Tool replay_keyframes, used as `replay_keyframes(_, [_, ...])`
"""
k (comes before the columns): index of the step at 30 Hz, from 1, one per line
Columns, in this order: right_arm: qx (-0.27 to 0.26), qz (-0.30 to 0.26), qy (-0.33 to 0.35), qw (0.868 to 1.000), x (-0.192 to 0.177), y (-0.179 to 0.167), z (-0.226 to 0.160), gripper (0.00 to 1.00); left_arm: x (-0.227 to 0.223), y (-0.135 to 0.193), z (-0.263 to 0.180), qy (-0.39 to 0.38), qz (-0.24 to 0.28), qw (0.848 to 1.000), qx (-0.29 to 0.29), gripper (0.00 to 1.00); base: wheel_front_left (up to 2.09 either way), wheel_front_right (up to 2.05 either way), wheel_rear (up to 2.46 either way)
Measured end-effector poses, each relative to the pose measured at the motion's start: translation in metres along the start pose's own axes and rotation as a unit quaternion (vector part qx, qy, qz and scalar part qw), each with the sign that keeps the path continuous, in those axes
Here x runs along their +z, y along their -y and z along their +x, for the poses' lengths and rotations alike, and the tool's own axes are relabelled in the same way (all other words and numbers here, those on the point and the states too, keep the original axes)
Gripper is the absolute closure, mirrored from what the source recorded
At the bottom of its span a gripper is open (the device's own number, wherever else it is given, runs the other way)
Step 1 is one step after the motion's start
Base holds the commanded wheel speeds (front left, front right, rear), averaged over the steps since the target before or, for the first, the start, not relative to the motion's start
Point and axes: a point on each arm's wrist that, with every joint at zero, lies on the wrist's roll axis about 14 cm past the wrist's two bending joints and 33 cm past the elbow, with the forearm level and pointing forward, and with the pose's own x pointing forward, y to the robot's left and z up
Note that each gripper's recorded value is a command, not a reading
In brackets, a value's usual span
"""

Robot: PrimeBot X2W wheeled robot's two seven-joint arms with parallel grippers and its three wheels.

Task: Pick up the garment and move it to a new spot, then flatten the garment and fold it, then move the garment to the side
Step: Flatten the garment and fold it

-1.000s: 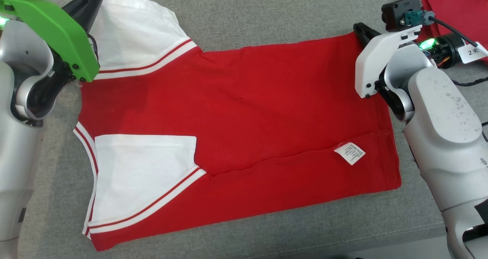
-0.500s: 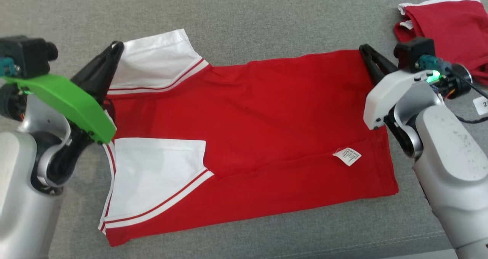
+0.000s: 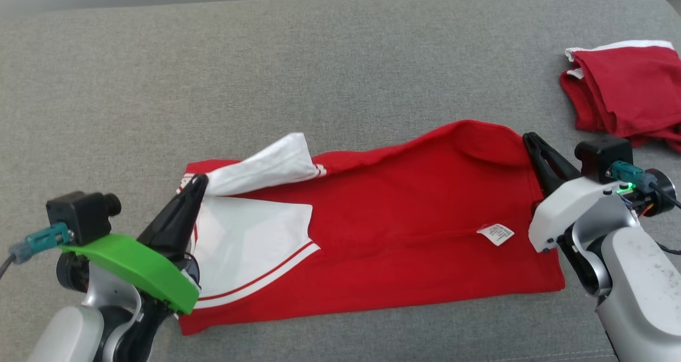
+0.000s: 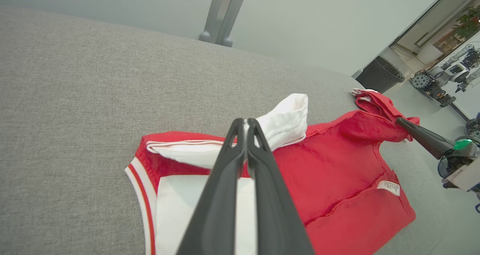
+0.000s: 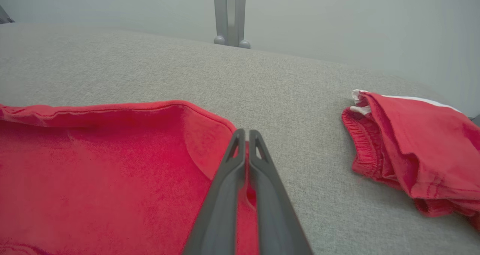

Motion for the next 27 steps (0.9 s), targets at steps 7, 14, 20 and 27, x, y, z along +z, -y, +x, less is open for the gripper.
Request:
replay_keyframes(7, [-0.005,0.011,-0.001,1.0,-0.001,-0.002,-0.019,1.0,-0.02,-0.005,-0.023,0.009,-0.043,0.999,0.03,1.0,0.0,0.0,0.0])
replay_keyframes(14, [-0.009,0.01,-0.021,1.0,-0.014,-0.002,-0.034,0.83,-0.048,-0.006,-0.034,-0.01,-0.076,0.996,0.048,1.0,0.0,0.0,0.0])
replay_keyframes(20, [-0.019,0.022,-0.02,0.999,-0.02,-0.001,-0.048,0.0,-0.065,-0.015,-0.043,-0.019,-0.086,0.994,0.07,0.02,0.0,0.0,0.0])
replay_keyframes(27, [-0.072,0.06,-0.006,0.996,-0.028,0.017,-0.072,0.0,-0.058,-0.01,-0.048,0.026,-0.089,0.992,0.08,0.0,0.0,0.0,0.0])
